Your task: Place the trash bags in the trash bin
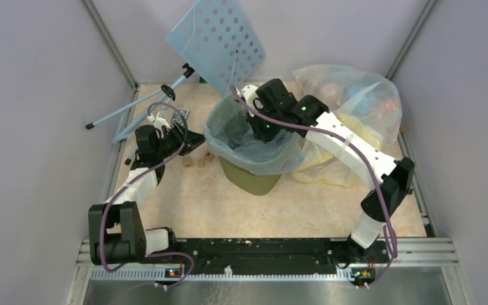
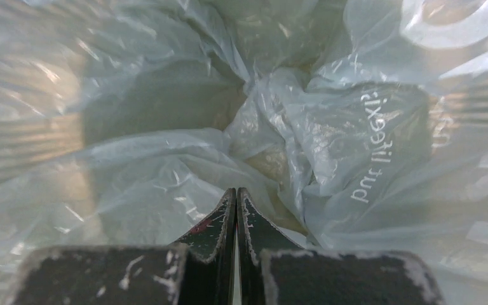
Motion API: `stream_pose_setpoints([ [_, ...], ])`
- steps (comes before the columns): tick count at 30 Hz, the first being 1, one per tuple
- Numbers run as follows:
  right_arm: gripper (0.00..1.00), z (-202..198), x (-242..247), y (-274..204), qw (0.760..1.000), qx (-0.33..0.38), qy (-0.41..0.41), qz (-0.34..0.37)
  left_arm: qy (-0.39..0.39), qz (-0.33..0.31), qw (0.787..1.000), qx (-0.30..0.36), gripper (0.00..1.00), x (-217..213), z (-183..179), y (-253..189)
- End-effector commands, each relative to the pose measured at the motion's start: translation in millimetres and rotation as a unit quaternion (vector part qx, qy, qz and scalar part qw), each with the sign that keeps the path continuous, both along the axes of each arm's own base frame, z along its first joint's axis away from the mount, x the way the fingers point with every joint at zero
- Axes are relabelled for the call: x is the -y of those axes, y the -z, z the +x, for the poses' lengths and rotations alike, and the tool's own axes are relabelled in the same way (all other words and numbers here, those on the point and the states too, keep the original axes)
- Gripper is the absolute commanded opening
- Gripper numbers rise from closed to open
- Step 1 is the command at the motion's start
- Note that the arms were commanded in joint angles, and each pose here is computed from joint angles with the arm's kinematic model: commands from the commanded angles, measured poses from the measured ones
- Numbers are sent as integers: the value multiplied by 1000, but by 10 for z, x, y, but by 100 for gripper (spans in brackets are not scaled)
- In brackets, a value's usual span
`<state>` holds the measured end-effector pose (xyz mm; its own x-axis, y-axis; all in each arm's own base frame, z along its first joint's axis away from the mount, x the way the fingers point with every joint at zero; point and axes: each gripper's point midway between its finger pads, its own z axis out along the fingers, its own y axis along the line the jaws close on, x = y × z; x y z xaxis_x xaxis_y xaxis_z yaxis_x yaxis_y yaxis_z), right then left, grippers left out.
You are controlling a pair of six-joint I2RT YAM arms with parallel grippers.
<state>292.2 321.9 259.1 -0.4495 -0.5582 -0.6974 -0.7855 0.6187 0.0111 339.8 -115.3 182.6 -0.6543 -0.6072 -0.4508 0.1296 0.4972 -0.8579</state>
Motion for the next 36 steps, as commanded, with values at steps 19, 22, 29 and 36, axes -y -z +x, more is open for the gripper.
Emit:
stream_pose_setpoints([
  [19,0,-61,-62,1102,991,-87,-44,-96,78,6,996,-36,0,307,219,561],
  [22,0,-66,-58,1176,989,-97,-43,-106,83,4,996,-43,0,317,205,636],
  [29,0,-92,-15,1250,985,-107,-49,-123,106,2,993,-48,0,457,153,686],
  [36,0,-151,58,1469,977,-134,-56,-155,107,-1,994,-35,0,471,169,574],
])
